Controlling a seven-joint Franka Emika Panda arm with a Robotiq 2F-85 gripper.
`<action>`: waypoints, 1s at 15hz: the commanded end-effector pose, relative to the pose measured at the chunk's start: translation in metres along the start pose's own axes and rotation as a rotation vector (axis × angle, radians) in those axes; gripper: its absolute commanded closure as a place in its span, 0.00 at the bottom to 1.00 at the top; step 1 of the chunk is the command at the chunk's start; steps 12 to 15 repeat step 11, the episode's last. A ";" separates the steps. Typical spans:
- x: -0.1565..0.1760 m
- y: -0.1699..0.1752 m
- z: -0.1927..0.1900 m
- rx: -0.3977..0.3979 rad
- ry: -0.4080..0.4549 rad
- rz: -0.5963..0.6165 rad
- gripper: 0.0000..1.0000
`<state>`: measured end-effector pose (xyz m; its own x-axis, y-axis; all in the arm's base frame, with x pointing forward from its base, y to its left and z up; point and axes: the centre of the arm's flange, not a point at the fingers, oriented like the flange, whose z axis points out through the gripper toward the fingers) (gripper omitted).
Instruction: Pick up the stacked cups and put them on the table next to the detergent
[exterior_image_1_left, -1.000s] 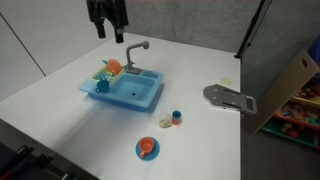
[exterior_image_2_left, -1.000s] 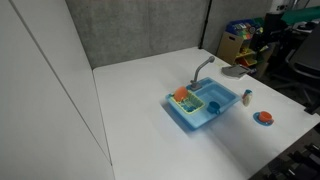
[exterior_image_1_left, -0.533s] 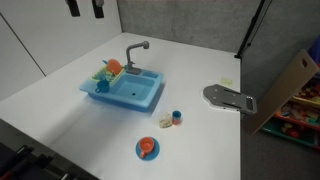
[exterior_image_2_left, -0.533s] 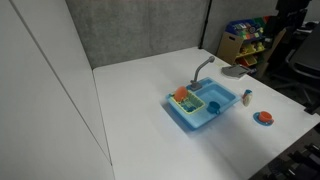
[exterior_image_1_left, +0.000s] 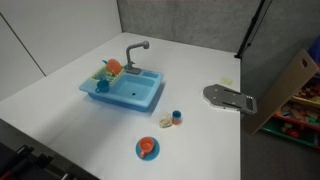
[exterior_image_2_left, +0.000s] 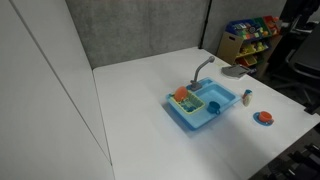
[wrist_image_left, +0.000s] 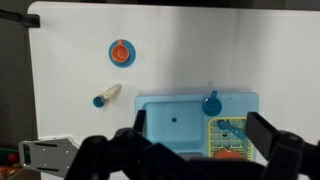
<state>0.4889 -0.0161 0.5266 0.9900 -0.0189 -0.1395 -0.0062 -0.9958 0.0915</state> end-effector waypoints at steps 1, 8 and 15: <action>-0.022 -0.005 -0.018 0.001 0.018 -0.020 0.00; -0.022 -0.006 -0.023 -0.004 0.035 -0.014 0.00; -0.023 -0.007 -0.020 -0.004 0.031 -0.016 0.00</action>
